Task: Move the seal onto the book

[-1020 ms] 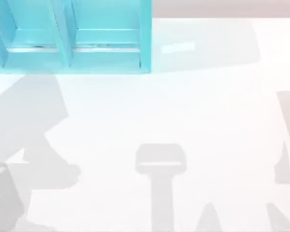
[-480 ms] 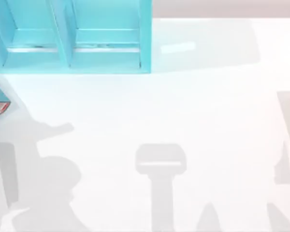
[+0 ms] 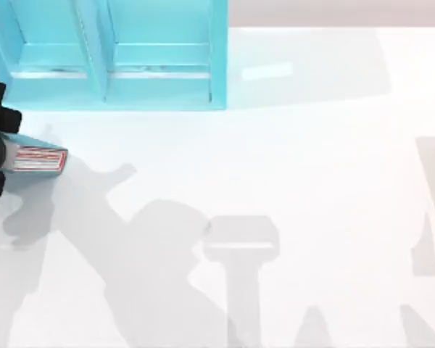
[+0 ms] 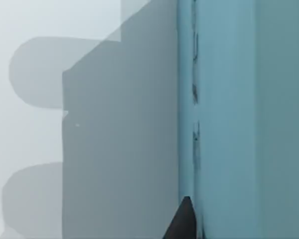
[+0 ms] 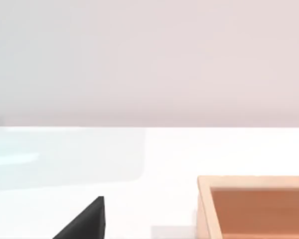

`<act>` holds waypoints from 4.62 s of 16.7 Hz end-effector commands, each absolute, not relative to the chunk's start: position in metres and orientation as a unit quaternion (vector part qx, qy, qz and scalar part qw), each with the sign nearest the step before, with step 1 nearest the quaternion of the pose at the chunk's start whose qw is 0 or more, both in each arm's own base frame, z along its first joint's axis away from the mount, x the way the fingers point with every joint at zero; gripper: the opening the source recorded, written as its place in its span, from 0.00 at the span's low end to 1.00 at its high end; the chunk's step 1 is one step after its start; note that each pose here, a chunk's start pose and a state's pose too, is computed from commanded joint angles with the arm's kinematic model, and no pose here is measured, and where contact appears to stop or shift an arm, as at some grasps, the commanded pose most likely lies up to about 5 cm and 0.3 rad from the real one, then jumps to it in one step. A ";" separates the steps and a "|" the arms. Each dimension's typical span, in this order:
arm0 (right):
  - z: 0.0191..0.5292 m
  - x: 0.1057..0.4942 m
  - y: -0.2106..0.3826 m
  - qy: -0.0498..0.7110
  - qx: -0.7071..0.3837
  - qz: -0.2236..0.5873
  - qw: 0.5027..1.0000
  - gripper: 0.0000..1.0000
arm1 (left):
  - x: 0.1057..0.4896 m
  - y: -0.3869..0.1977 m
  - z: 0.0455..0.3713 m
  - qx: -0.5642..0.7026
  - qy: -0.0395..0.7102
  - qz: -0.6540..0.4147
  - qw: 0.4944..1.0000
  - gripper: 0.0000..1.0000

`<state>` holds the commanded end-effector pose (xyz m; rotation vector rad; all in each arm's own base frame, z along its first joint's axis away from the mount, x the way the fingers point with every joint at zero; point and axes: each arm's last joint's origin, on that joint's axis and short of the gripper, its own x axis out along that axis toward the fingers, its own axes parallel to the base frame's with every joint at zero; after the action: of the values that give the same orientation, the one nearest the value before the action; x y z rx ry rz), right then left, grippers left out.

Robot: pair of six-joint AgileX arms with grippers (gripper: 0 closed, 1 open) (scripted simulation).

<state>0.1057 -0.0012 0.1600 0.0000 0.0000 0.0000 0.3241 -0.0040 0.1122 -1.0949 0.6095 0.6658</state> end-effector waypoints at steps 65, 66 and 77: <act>0.160 0.106 -0.001 0.000 0.000 0.000 1.000 1.00 | 0.164 -0.366 0.103 -0.687 0.017 0.169 0.707 0.98; 0.160 0.106 -0.001 0.000 0.000 0.000 1.000 1.00 | 0.164 -0.366 0.103 -0.687 0.017 0.169 0.707 1.00; 0.160 0.106 -0.001 0.000 0.000 0.000 1.000 1.00 | 0.159 -0.369 0.103 -0.691 0.020 0.168 0.703 1.00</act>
<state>0.1057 -0.0012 0.1600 0.0000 0.0000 0.0000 0.1590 -0.3688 0.1032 -1.5370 0.0441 0.3728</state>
